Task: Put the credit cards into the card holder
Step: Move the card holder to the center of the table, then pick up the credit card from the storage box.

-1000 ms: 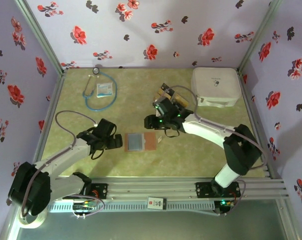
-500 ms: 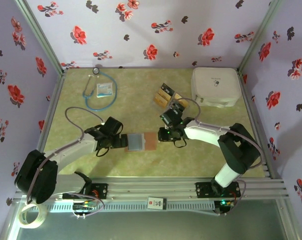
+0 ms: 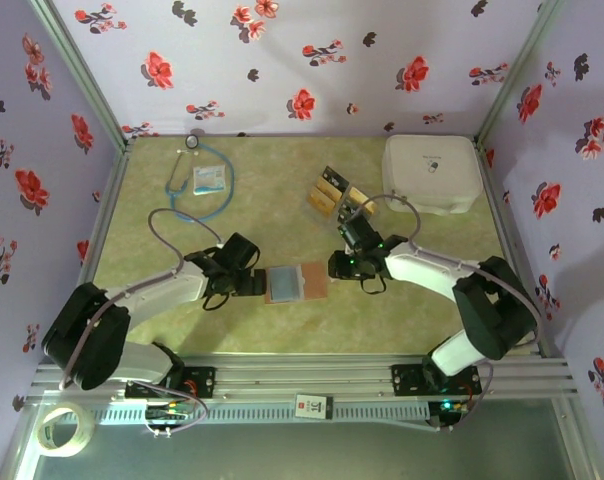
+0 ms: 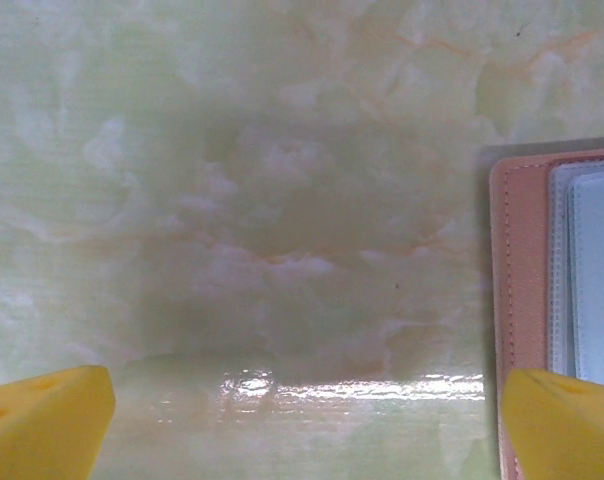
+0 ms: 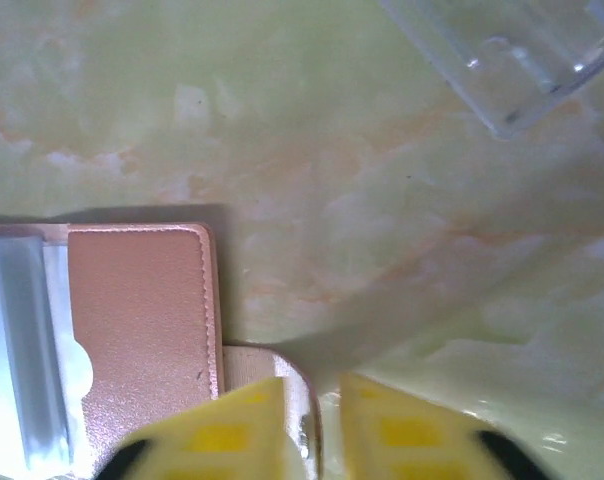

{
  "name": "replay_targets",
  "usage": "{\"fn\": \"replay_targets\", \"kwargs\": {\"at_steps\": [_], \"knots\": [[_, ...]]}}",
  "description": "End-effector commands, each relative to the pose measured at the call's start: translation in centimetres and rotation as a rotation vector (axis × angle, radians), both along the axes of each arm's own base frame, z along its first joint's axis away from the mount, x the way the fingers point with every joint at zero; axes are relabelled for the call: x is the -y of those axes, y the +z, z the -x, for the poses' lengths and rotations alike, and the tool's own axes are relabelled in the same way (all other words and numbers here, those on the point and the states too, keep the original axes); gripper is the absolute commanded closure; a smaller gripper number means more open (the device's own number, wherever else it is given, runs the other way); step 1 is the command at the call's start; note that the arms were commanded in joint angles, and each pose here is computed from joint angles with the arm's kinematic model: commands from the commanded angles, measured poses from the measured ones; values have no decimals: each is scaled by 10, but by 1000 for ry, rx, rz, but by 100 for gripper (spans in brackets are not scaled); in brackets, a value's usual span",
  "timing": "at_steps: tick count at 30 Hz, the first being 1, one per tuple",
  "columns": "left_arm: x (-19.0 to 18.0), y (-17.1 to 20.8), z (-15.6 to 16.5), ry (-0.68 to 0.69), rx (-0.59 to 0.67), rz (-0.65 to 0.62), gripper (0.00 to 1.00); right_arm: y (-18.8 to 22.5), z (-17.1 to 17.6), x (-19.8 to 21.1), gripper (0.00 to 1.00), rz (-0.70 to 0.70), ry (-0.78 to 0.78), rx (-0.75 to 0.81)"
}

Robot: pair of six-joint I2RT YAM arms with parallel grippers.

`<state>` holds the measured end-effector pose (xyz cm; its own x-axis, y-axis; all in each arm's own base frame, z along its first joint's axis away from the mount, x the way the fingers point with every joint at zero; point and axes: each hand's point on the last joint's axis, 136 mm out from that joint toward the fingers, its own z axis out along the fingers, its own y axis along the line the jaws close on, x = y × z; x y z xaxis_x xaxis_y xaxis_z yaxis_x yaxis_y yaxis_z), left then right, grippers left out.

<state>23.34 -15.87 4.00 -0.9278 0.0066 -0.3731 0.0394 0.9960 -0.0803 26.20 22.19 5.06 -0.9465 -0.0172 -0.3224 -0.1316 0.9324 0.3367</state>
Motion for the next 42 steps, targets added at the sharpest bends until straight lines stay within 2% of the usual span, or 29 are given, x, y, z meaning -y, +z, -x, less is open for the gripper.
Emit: {"fn": "replay_targets", "kwargs": {"at_steps": [1, 4, 7, 13, 17, 19, 22, 28, 42], "knots": [[7, 6, -6, 3, 18, 12, 0, 37, -9, 5, 52, 5, 5, 73], [7, 6, -6, 1, 23, 12, 0, 75, -25, 16, 45, 56, -3, 170], [6, 4, -6, 5, 21, 13, 0, 109, -46, 28, 43, 147, 3, 275], [6, 4, -6, -1, 25, 11, 0, 139, -86, 46, 42, 377, 20, 394], [6, 3, -6, -9, 26, 8, 0, 135, -104, 41, 42, 460, 73, 389], [7, 4, -7, -15, 29, 8, 0, 127, -108, 36, 42, 487, 125, 337], [8, 4, -8, -24, 29, 4, 0, 111, -111, 30, 48, 521, 181, 262], [7, 6, -11, -36, 34, -3, 0, 88, -116, 28, 52, 582, 235, 197], [5, 9, -12, -36, 52, 21, 0, 62, -110, 24, 52, 577, 262, 134]]}}
